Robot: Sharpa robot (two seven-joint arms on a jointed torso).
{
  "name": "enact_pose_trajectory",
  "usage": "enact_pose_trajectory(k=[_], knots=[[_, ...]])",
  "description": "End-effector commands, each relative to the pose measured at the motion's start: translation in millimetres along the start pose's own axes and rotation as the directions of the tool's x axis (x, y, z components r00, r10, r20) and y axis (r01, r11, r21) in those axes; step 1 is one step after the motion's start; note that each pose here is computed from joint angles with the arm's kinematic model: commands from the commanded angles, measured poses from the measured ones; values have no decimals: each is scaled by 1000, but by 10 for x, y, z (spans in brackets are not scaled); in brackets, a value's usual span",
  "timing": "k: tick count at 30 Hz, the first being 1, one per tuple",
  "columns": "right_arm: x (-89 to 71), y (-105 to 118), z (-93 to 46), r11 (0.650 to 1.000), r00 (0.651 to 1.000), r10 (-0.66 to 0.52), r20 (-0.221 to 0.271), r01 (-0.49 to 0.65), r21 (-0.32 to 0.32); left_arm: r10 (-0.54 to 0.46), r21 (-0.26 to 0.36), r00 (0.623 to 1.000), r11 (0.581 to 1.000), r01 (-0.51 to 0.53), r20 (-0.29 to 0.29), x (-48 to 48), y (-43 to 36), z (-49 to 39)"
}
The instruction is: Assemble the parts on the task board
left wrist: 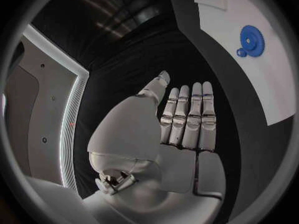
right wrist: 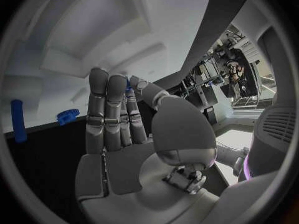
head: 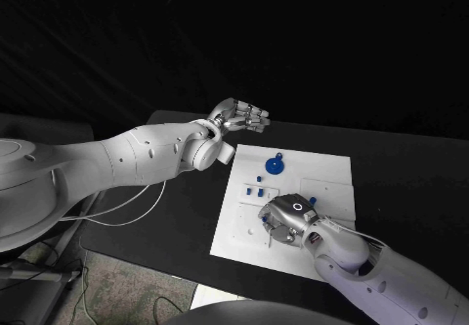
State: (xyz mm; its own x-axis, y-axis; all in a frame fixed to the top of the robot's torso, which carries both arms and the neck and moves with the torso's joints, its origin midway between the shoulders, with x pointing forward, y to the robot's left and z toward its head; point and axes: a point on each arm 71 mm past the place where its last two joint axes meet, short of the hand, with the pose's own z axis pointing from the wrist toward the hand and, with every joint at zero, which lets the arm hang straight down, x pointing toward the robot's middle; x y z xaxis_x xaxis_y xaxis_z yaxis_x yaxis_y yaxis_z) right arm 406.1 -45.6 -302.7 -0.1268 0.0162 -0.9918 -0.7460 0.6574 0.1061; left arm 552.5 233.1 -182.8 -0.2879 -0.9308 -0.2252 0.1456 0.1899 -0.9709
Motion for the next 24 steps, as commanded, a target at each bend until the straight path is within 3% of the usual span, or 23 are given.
enact_pose_trajectory(k=[1, 14, 19, 24], knots=[[13, -10, -18, 1000, 1000, 25, 6, -25, -4, -9, 7, 1000, 1000, 9, -6, 14, -18, 8], [-133, -23, -120, 998, 992, 69, 111, -68, -13, -8, 5, 1000, 1000, 8, -2, -5, -13, 6], [-353, -167, -174, 995, 984, 89, 157, -93, 21, -9, 6, 1000, 1000, 9, -2, -15, -12, 2], [-589, -397, -268, 991, 980, 102, 173, -116, 71, -7, 8, 1000, 1000, 7, 3, -35, -10, -5]])
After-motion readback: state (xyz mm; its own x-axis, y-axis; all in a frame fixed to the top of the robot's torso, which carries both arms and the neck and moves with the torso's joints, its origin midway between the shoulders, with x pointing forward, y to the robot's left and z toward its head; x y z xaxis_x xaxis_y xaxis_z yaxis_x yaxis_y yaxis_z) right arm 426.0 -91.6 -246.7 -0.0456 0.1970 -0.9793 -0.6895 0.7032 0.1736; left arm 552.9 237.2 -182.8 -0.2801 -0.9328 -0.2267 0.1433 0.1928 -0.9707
